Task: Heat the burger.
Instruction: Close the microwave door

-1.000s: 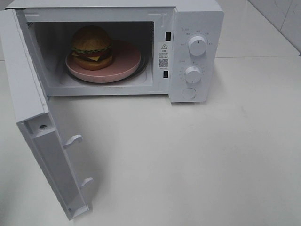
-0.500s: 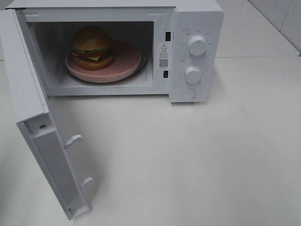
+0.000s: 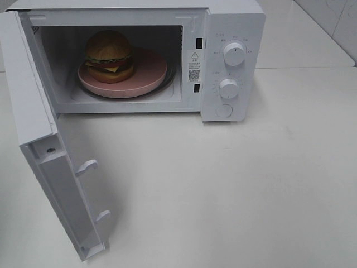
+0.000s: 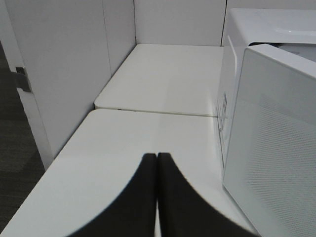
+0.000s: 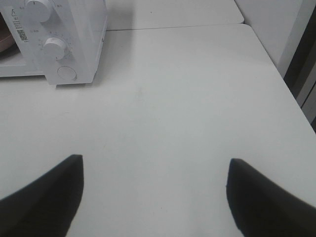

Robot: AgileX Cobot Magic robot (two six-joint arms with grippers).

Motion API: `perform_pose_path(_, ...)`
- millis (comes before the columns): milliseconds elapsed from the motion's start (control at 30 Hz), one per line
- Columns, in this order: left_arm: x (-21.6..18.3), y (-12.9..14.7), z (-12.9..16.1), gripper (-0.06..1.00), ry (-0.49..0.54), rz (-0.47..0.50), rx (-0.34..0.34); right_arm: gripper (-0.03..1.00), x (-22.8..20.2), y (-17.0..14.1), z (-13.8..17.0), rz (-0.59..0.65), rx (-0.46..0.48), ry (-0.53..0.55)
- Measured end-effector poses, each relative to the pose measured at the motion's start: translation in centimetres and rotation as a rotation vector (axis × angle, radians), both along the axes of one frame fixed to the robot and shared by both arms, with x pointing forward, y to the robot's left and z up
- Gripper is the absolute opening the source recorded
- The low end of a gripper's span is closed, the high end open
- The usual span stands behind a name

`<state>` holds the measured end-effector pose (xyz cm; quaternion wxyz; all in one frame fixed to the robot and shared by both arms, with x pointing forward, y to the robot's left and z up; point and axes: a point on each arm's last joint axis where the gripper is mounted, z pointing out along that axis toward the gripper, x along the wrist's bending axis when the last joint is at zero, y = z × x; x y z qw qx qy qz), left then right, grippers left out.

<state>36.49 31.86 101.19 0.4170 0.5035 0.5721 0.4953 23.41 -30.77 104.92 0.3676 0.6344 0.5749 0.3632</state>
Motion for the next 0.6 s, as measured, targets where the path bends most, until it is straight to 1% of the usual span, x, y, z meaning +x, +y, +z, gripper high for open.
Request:
perform_pose_path(100,0.5,0.0,-0.4,0.00,-0.002,-0.002,0.006,0.77,0.0,0.0,0.0,0.000,0.000,0.000)
perform_pose_path(133,1.0,0.0,-0.7,0.00,0.006,-0.019,0.020,0.77,0.0,0.0,0.0,0.000,0.000,0.000)
perform_pose_path(233,1.3,-0.1,-0.8,0.00,0.012,-0.033,0.029,0.77,0.0,0.0,0.0,0.000,0.000,0.000)
perform_pose_path(300,2.1,-0.4,-1.3,0.00,0.032,-0.082,0.054,0.77,0.0,0.0,0.0,0.000,0.000,0.000)
perform_pose_path(333,2.1,-0.4,-1.3,0.00,0.032,-0.082,0.054,0.77,0.0,0.0,0.0,0.000,0.000,0.000)
perform_pose_path(400,3.0,-0.9,-1.8,0.00,0.029,-0.138,0.029,0.77,0.0,0.0,0.0,0.000,0.000,0.000)
perform_pose_path(433,3.0,-0.9,-1.8,0.00,0.029,-0.138,0.029,0.77,0.0,0.0,0.0,0.000,0.000,0.000)
perform_pose_path(500,3.6,-1.2,-2.1,0.00,0.024,-0.178,-0.013,0.77,0.0,0.0,0.0,0.000,0.000,0.000)
perform_pose_path(567,3.8,-1.4,-2.2,0.00,0.022,-0.191,-0.024,0.77,0.0,0.0,0.0,0.000,0.000,0.000)
perform_pose_path(600,4.2,-1.7,-2.5,0.00,0.018,-0.236,-0.017,0.77,0.0,0.0,0.0,0.000,0.000,0.000)
